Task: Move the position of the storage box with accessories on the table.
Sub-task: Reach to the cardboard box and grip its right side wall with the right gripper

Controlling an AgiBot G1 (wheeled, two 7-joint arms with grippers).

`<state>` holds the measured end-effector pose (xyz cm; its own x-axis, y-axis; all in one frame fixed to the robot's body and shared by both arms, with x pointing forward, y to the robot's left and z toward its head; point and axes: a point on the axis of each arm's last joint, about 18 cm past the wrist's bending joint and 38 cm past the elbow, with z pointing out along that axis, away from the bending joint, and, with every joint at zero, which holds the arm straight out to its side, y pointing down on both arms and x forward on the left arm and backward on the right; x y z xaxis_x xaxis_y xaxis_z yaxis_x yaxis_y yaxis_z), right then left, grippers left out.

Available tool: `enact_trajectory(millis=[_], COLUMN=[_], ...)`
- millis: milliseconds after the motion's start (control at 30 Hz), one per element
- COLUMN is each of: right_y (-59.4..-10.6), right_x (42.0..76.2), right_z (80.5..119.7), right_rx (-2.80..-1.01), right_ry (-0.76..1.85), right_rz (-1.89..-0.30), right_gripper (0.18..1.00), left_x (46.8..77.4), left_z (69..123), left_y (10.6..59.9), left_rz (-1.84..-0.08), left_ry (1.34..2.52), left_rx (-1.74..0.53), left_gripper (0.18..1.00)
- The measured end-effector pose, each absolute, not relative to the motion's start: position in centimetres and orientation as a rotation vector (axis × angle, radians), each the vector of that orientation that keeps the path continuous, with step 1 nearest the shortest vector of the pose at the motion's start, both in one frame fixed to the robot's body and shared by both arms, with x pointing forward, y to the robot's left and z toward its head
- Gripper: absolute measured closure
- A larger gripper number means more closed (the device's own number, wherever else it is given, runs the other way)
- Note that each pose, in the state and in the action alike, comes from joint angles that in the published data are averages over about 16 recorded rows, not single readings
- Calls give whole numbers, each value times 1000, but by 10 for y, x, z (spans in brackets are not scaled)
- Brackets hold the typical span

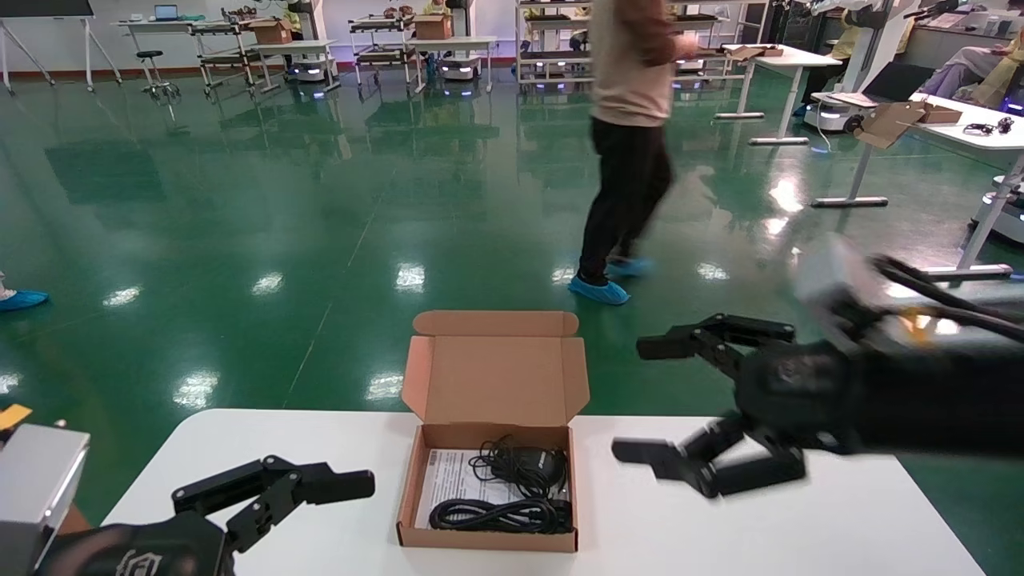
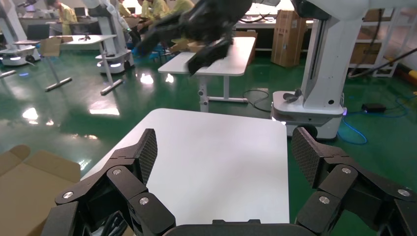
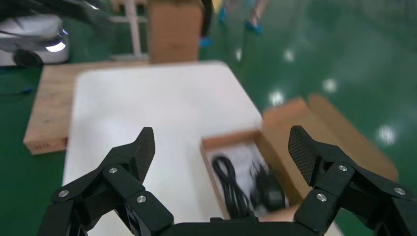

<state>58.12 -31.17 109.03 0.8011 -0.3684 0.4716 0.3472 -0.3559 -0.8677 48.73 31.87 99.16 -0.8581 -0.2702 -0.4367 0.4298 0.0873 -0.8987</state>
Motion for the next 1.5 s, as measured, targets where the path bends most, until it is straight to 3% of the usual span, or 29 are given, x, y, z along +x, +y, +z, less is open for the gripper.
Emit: enact_trajectory(millis=[300, 733, 1500], right_y=[-312, -314, -271], right_x=[627, 641, 706], right_z=[1113, 1127, 1097], right_rx=[-1818, -1822, -1655], right_ry=[325, 487, 1010], right_rz=[-708, -711, -576], right_gripper=[179, 179, 179], left_x=[487, 487, 487], left_z=[992, 992, 992], left_y=[319, 319, 319], left_rz=[-1823, -1823, -1823], left_ry=[1869, 1869, 1869], left_rx=[157, 156, 156], left_gripper=[184, 184, 184])
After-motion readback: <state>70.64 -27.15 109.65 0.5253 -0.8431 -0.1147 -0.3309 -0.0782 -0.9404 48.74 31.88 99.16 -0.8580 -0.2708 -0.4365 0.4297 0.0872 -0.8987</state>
